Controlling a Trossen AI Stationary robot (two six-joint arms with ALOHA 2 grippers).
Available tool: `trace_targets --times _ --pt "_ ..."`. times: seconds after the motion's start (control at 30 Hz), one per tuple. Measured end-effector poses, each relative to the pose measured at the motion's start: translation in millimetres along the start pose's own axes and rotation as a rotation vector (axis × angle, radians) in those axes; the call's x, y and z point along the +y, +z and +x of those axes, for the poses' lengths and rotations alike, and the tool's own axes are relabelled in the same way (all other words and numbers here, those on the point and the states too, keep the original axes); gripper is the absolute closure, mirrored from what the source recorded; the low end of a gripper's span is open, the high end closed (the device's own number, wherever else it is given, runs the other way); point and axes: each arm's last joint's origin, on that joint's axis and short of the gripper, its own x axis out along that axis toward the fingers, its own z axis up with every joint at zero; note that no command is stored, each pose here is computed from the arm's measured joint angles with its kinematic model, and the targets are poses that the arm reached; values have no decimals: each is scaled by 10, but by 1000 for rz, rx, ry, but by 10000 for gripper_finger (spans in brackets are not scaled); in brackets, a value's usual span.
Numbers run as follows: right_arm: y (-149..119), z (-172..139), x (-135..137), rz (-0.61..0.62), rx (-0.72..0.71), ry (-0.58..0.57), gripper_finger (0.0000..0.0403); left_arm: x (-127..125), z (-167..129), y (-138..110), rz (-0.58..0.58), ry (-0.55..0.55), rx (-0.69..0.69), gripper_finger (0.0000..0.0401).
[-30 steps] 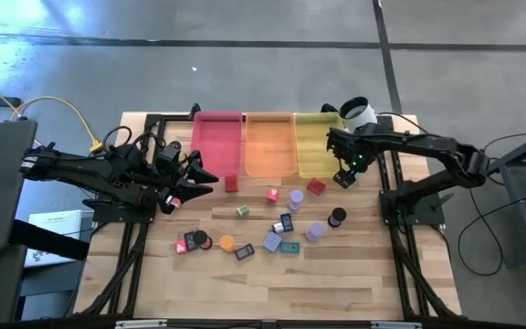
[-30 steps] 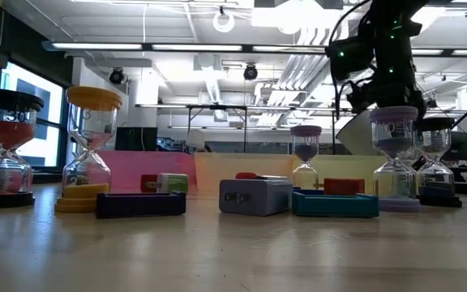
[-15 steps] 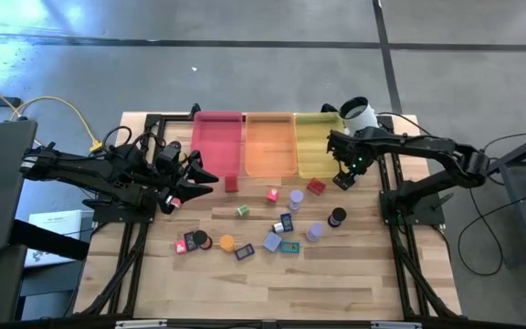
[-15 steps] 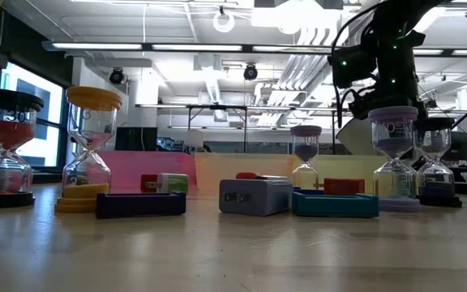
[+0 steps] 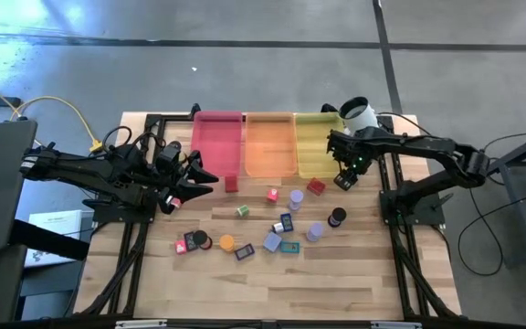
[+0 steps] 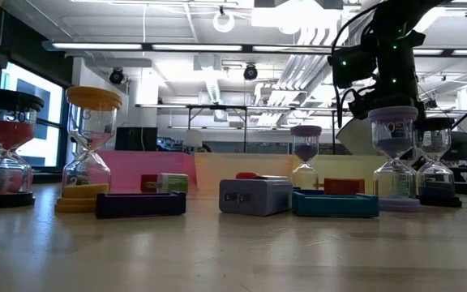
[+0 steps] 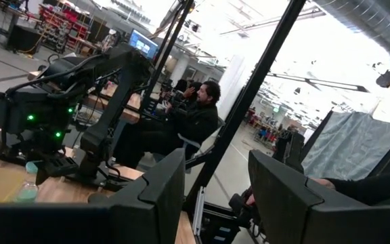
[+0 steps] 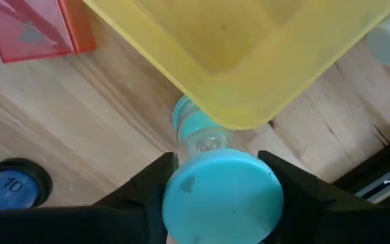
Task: Pick & Place Office items
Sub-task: Put the blue hourglass into the yellow bin
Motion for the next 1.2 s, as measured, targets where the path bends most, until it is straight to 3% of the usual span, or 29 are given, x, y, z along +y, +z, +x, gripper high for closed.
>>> trace_targets --times 0.2,0.37,0.63,0.83,1.2 --pt "-13 -1 -7 4 10 -16 221 2 0 -4 0 2 4 242" --pt "-114 -12 -12 0 109 -43 221 2 0 -4 0 2 4 242" --pt "-218 -268 74 -31 196 -79 221 29 -2 11 4 18 -5 242" --pt "-190 -683 156 -55 127 -123 221 63 -4 29 10 39 -16 242" --pt "21 -1418 199 -73 -115 -75 221 74 -5 36 12 45 -19 242"
